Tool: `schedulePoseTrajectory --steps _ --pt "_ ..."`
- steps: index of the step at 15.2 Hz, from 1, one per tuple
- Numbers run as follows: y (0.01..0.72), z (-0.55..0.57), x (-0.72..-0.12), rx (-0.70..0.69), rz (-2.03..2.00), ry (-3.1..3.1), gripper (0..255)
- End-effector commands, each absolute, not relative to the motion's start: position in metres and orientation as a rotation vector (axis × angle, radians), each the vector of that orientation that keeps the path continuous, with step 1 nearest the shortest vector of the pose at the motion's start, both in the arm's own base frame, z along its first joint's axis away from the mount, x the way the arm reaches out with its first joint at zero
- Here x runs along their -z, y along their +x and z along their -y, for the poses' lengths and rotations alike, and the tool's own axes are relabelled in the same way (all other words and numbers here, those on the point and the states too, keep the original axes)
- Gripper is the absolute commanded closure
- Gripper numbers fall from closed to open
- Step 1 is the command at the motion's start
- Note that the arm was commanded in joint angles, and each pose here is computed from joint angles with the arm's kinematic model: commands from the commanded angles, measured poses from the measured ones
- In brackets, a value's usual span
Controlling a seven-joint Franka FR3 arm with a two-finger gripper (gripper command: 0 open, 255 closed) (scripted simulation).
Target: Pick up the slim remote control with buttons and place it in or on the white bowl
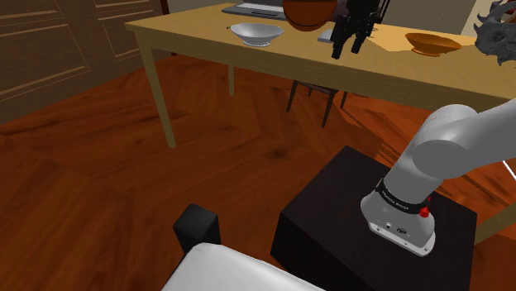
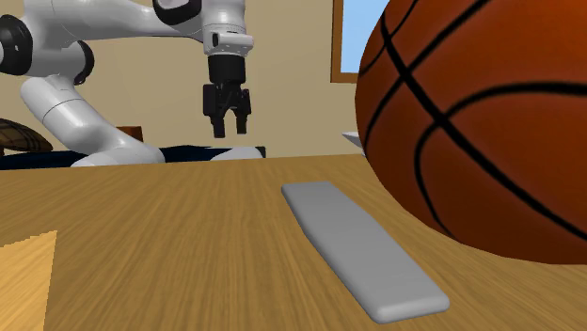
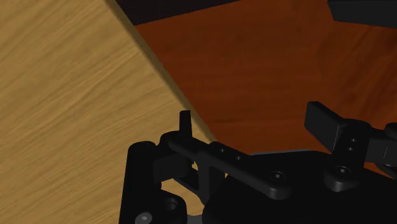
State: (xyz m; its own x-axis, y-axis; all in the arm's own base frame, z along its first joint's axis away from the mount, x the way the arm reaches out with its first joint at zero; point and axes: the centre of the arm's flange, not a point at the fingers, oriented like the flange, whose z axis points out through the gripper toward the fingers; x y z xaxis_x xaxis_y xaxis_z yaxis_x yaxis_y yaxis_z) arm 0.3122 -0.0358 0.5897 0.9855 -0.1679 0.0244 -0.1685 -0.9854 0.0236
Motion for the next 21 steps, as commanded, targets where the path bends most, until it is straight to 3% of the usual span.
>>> schedulePoseTrajectory --steps 1,21 --pt "0.312 0.036 -0.590 -0.035 0.263 3.105 0" --pt "0.495 0.223 -0.596 -0.019 1.326 2.845 0"
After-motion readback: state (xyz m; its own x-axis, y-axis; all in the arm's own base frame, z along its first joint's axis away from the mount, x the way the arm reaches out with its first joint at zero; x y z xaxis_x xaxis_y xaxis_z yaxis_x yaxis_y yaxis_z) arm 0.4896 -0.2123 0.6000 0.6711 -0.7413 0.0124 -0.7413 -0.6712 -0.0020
